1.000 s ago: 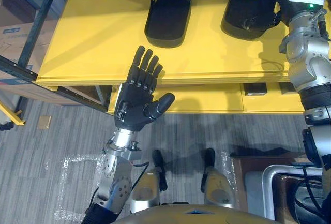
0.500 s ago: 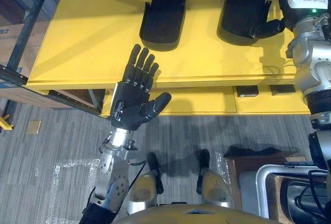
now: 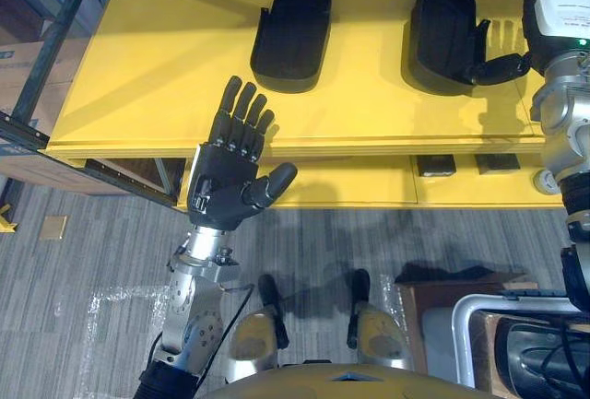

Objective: Walk over and take three plastic housings, then place them on the shelf

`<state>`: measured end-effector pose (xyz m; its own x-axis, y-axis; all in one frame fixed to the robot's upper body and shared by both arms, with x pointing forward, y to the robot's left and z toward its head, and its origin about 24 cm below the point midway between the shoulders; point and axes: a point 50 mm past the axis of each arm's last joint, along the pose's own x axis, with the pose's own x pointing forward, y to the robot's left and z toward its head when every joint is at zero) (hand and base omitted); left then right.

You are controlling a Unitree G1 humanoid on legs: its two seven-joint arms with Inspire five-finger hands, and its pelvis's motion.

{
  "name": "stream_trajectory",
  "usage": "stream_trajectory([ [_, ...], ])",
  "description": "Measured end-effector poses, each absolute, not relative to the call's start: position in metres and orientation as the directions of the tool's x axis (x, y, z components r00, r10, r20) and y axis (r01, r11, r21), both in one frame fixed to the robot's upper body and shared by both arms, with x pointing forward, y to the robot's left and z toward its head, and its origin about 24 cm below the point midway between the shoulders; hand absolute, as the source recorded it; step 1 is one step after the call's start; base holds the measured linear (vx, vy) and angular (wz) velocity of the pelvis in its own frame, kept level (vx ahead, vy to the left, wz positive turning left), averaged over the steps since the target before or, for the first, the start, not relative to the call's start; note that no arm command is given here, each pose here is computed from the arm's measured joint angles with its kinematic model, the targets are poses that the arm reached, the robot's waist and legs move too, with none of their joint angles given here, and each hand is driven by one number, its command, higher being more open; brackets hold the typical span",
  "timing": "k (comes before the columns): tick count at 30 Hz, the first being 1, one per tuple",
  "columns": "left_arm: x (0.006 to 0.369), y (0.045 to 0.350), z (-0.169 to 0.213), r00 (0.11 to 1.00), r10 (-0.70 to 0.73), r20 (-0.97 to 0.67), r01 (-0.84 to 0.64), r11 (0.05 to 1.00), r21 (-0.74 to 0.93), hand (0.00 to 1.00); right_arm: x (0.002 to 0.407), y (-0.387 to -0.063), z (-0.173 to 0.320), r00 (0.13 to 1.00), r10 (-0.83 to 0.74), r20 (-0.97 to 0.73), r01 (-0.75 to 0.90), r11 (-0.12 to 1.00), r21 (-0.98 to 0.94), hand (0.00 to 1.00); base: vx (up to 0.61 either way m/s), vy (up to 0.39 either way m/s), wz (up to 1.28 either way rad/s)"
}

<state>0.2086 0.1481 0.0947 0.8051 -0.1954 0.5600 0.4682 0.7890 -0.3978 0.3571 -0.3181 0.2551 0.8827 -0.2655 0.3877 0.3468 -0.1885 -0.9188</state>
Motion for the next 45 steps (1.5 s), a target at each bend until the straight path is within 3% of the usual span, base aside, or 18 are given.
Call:
stream_trajectory([
  [7,0.208,0.149,0.095,0.800,-0.209,0.563,0.478,0.788,-0.387,1.00,0.354,-0.323,0.259,0.849,-0.230,0.476,0.429,-0.227,-0.874,1.00,0.00,0.000,0.00],
  [13,0.208,0.149,0.095,0.799,-0.210,0.563,0.479,0.788,-0.386,1.00,0.353,-0.314,0.263,0.816,-0.138,0.561,0.537,-0.178,-0.825,1.00,0.00,0.000,0.00],
  [16,0.208,0.149,0.095,0.797,-0.213,0.565,0.483,0.787,-0.384,1.00,0.351,-0.305,0.269,0.802,-0.104,0.588,0.586,-0.053,-0.808,1.00,0.00,0.000,0.00],
  [18,0.205,0.150,0.097,0.793,-0.205,0.574,0.482,0.787,-0.385,1.00,0.339,-0.295,0.277,0.766,-0.067,0.639,0.643,0.094,-0.760,1.00,0.00,0.000,0.00],
  [22,0.203,0.157,0.102,0.800,-0.152,0.581,0.429,0.822,-0.376,1.00,0.313,-0.284,0.293,0.692,-0.028,0.721,0.700,0.268,-0.662,1.00,0.00,0.000,0.00],
  [26,0.203,0.164,0.104,0.829,-0.040,0.559,0.301,0.873,-0.384,1.00,0.275,-0.295,0.280,0.645,-0.128,0.753,0.689,0.523,-0.501,1.00,0.00,0.000,0.03],
  [28,0.198,0.172,0.108,0.828,0.021,0.561,0.248,0.883,-0.399,1.00,0.257,-0.298,0.258,0.651,-0.196,0.734,0.653,0.638,-0.409,1.00,0.01,-0.001,0.05],
  [33,0.181,0.189,0.127,0.766,0.133,0.628,0.147,0.916,-0.373,1.00,0.210,-0.299,0.159,0.807,-0.346,0.479,0.498,0.834,-0.236,1.00,0.00,-0.001,-0.01],
  [41,0.169,0.191,0.120,0.779,0.206,0.593,0.087,0.900,-0.426,1.00,0.156,-0.256,0.074,0.836,-0.516,0.185,0.499,0.856,0.134,1.00,0.02,-0.002,-0.10],
  [45,0.168,0.190,0.120,0.779,0.182,0.599,0.110,0.902,-0.418,1.00,0.146,-0.242,0.061,0.797,-0.590,0.129,0.578,0.807,0.119,1.00,0.01,0.011,-0.24],
])
